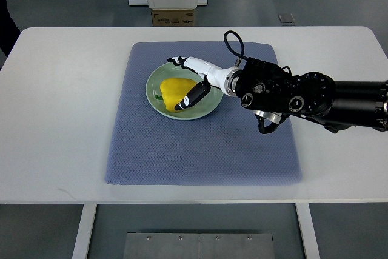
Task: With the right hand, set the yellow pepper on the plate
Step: 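Open the right hand fingers to release the pepper on the plate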
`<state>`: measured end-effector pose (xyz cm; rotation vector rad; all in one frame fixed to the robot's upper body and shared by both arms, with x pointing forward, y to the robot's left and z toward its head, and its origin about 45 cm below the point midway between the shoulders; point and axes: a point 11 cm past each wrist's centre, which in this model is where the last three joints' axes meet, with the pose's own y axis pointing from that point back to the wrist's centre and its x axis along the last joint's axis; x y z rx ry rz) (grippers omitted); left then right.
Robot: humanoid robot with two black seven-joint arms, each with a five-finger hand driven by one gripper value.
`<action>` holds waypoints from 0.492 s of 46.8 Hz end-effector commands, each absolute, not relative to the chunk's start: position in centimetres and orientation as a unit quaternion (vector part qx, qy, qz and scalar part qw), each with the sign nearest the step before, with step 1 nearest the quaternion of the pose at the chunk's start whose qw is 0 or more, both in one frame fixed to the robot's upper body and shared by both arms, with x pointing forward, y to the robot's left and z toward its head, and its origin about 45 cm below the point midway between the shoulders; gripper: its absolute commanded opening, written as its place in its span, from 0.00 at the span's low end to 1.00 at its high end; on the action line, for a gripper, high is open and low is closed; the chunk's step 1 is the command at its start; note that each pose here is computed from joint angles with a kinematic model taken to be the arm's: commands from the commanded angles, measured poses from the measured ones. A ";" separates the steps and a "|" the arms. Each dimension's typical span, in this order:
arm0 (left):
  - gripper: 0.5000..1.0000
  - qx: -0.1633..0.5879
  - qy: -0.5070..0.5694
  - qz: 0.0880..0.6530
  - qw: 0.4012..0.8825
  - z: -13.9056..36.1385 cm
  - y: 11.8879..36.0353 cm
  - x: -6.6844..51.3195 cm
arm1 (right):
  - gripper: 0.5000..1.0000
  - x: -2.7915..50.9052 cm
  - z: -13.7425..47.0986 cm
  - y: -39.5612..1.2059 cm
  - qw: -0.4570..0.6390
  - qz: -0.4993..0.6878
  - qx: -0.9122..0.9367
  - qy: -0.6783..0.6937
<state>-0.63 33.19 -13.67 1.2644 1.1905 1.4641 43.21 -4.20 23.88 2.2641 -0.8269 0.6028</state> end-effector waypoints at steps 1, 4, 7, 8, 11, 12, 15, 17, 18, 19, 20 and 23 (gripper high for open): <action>1.00 0.505 0.475 0.585 0.421 -13.7 33.2 -0.6 | 1.00 43.4 24.2 -4.3 0.321 0.232 0.862 -0.317; 1.00 0.505 0.475 0.585 0.421 -13.7 33.2 -0.6 | 1.00 43.8 24.5 -4.4 0.318 0.233 0.860 -0.323; 1.00 0.505 0.475 0.585 0.421 -13.7 33.2 -0.6 | 1.00 44.5 25.1 -4.6 0.306 0.228 0.859 -0.342; 1.00 0.505 0.475 0.585 0.421 -13.7 33.2 -0.6 | 1.00 44.8 25.2 -4.6 0.302 0.224 0.858 -0.349; 1.00 0.505 0.475 0.585 0.421 -13.7 33.2 -0.6 | 1.00 45.3 25.5 -4.7 0.282 0.204 0.861 -0.370; 1.00 0.505 0.475 0.585 0.421 -13.7 33.2 -0.6 | 1.00 45.4 25.6 -4.6 0.274 0.196 0.863 -0.377; 1.00 0.505 0.475 0.585 0.421 -13.7 33.2 -0.6 | 1.00 45.5 26.2 -4.2 0.244 0.168 0.871 -0.392; 1.00 0.505 0.475 0.585 0.421 -13.7 33.2 -0.6 | 1.00 45.6 26.5 -4.3 0.227 0.152 0.873 -0.403; 1.00 0.505 0.475 0.585 0.421 -13.7 33.2 -0.6 | 1.00 45.7 26.7 -4.4 0.220 0.143 0.874 -0.408; 1.00 0.505 0.475 0.585 0.421 -13.7 33.2 -0.6 | 1.00 45.9 26.9 -4.7 0.213 0.136 0.874 -0.415; 1.00 0.505 0.475 0.585 0.421 -13.7 33.2 -0.6 | 1.00 46.1 26.9 -5.2 0.208 0.128 0.873 -0.422; 1.00 0.505 0.475 0.585 0.421 -13.7 33.2 -0.6 | 1.00 46.5 26.9 -6.4 0.193 0.105 0.870 -0.441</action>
